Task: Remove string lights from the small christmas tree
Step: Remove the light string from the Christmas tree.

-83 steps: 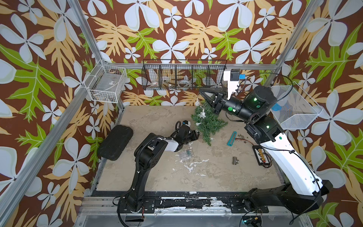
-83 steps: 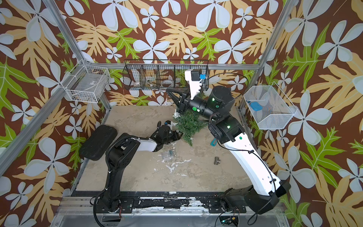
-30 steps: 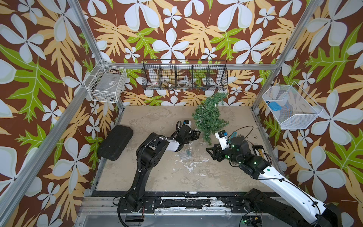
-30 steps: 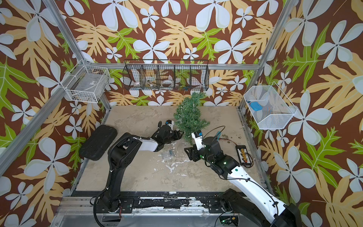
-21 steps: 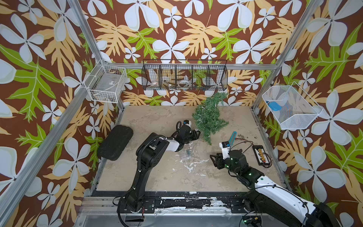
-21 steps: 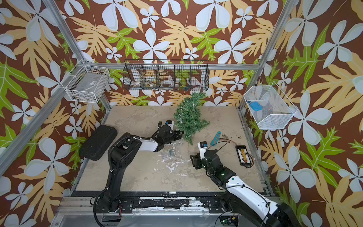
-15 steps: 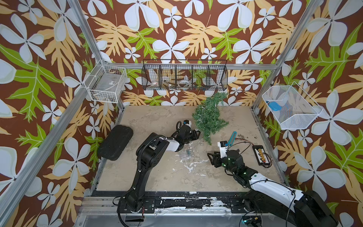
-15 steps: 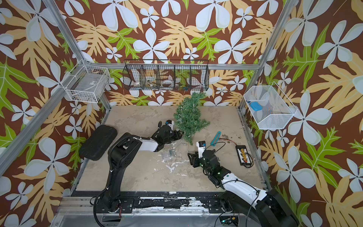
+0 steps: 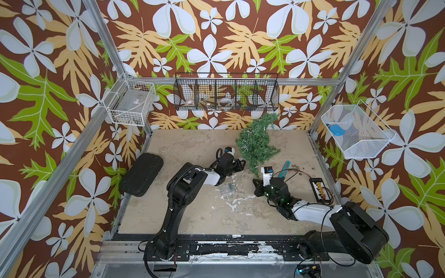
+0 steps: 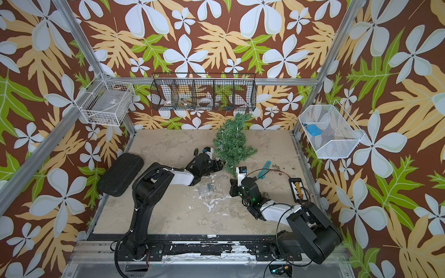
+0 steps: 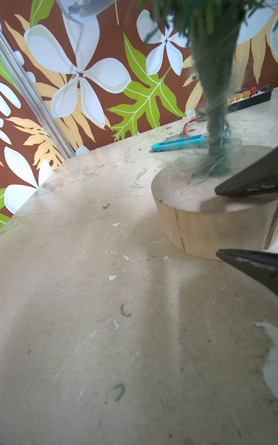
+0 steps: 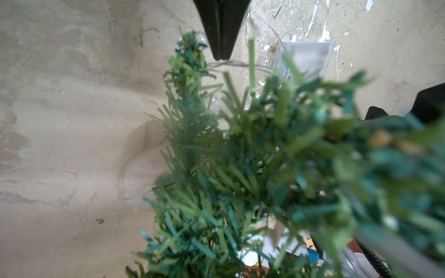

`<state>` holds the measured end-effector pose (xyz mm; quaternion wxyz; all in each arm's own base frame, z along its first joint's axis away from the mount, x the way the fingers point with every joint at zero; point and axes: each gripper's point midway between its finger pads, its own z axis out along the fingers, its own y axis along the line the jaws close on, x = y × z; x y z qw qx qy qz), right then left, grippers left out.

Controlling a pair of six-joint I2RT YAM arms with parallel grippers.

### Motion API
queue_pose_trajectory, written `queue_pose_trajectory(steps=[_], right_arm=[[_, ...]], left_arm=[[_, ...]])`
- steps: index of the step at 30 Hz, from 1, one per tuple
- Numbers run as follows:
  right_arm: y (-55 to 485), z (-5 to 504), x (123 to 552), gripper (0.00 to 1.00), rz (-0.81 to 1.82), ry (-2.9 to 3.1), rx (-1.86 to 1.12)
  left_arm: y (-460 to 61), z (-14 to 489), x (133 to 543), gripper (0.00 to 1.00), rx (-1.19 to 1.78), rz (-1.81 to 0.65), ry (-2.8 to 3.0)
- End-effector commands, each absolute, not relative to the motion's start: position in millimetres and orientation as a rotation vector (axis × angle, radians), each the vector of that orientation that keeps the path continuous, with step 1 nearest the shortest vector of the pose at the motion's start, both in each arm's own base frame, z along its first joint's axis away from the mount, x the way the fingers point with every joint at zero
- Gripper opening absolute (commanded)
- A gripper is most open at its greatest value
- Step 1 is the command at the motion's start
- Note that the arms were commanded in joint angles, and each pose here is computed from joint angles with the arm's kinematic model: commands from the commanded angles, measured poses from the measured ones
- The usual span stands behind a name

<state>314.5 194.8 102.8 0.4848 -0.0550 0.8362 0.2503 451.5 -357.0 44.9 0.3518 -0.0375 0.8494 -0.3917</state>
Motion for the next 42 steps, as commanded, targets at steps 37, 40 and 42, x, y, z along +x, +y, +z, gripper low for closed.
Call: queue_pose_trajectory(steps=[37,40,42], right_arm=[[200.5,91.2,318.8,0.0,0.602,2.032,-0.175],[191.6,103.6,305.5,0.0,0.573,2.036,-0.211],[186.8,115.5,297.7,0.0,0.563,2.026,-0.231]], left_arm=[[-308.1,-51.9,399.1,0.36,-0.181,-0.688,2.599],[-307.3,-51.2,400.0,0.35,-0.193,-0.673,2.591],[-309.3,-52.1,401.4,0.35,-0.194,-0.674,2.59]])
